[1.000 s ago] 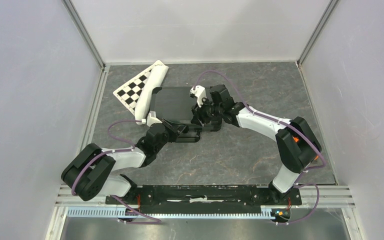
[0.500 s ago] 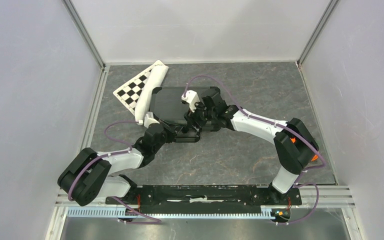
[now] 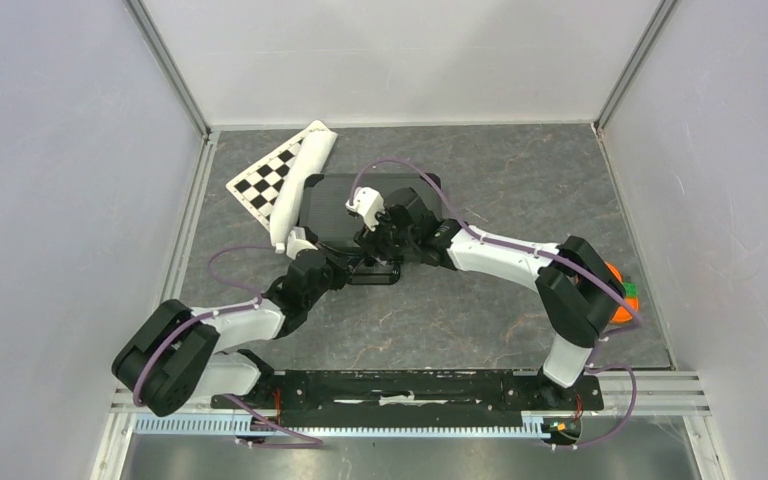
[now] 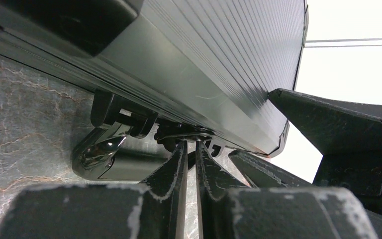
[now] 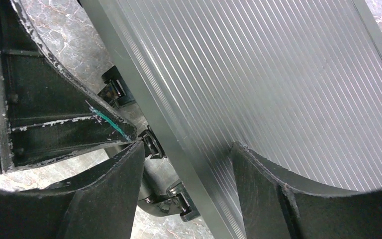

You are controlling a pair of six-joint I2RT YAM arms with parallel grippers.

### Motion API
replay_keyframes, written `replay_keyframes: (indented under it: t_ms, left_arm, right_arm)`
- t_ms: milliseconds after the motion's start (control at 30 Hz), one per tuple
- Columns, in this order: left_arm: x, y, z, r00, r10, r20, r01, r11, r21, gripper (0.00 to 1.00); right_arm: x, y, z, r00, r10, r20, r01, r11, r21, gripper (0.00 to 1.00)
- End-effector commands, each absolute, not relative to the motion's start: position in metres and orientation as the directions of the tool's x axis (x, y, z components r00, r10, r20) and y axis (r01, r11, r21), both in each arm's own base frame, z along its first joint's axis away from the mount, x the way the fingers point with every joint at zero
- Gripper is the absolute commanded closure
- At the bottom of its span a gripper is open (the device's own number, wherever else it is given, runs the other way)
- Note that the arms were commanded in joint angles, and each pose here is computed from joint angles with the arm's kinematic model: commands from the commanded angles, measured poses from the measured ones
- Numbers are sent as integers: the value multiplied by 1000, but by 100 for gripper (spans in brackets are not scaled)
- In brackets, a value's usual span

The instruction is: Pack up texas hold em set

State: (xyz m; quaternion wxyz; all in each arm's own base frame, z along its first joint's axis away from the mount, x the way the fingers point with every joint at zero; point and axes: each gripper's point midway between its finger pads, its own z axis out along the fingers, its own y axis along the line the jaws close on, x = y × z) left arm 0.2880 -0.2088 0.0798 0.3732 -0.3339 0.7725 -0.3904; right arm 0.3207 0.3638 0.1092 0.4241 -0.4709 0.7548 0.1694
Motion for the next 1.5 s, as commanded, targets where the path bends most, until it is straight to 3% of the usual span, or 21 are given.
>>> replay_keyframes:
  t_ms: [0,33,67,1467]
  left_arm:
    - [287,-209,83,-500,-804,-322,-212,474,-855,88]
    - [287,-212,83,-507,-801,-319,-210,473,-855,97]
    - [286,-214,83,-511,-799,-317,-208,473,-856,98]
    - [299,-237,40,-565,-765,-310,-257,520,-815,98]
  right_arm:
    - [295,324,34,-347,-724,-596,-851,510,-125,30]
    - [295,323,33,-348,-728,-591,-850,510,-128,30]
    - [294,324,32,-347,-729,-590,-853,507,-124,30]
    - [290,323,44,-366,-689,-625,-851,520,-74,35]
